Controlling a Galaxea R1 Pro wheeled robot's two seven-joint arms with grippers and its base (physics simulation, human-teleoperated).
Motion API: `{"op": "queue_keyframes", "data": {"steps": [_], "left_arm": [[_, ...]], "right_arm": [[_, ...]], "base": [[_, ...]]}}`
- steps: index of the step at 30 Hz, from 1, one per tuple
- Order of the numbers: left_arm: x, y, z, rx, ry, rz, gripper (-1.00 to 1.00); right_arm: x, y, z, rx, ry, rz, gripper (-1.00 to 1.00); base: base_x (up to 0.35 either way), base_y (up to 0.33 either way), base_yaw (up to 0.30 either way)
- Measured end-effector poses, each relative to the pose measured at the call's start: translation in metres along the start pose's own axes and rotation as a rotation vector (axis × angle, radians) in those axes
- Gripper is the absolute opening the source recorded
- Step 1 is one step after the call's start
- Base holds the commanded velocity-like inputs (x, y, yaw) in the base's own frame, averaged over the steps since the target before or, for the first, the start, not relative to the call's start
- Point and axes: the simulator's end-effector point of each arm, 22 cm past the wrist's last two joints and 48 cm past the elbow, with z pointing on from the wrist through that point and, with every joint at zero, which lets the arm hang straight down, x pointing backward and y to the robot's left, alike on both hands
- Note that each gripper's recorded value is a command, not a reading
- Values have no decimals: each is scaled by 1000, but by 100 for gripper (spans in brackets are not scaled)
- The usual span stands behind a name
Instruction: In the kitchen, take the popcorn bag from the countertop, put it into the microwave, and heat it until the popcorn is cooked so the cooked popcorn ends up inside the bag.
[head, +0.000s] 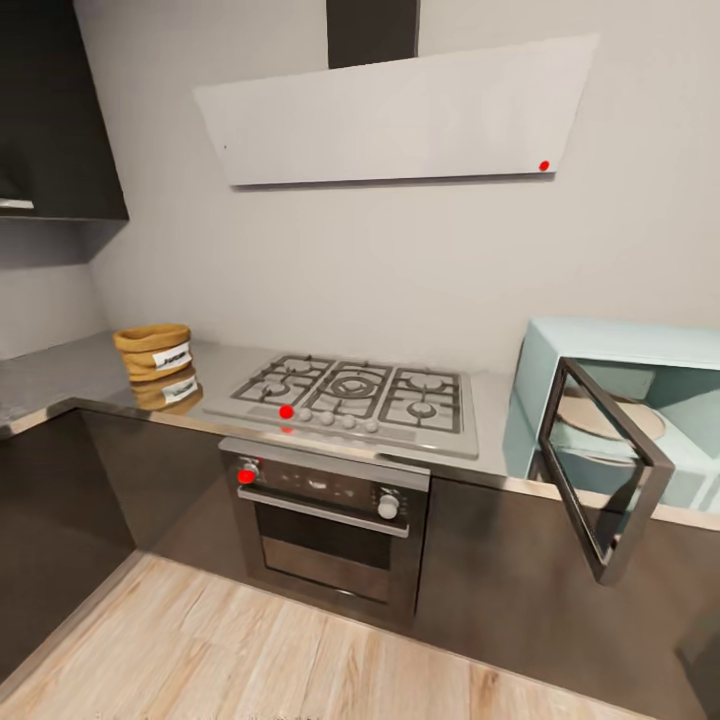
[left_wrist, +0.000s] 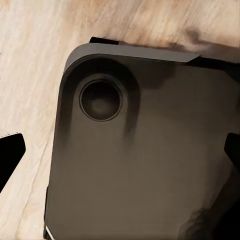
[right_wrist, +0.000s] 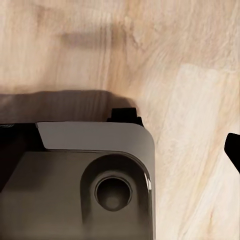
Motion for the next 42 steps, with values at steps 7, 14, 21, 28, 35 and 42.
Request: {"op": "queue_keyframes", "data": {"steps": [7,14,21,28,35,42], "left_arm": [[0,0,0,-1,0,-2,100],[0,0,0,0,0,-2,100],[0,0,0,0,0,-2,100],[0,0,0,0,0,-2,100],[0,3,0,-5,3,-4,100],[0,1,0,-1,3,-3,100]], "right_arm": [[9,-1,-1,2,10,0,100],[9,-2,-1,4,11,0,100],[9,-2,-1,3,11,0,100],[10,-2,-1,3,11,0,100],[9,-1,-1,3,10,0,100],[8,-1,-1,2,7,0,100]], "base": [[0,0,268],[0,0,268],[0,0,268],[0,0,268],[0,0,268],[0,0,268]]}}
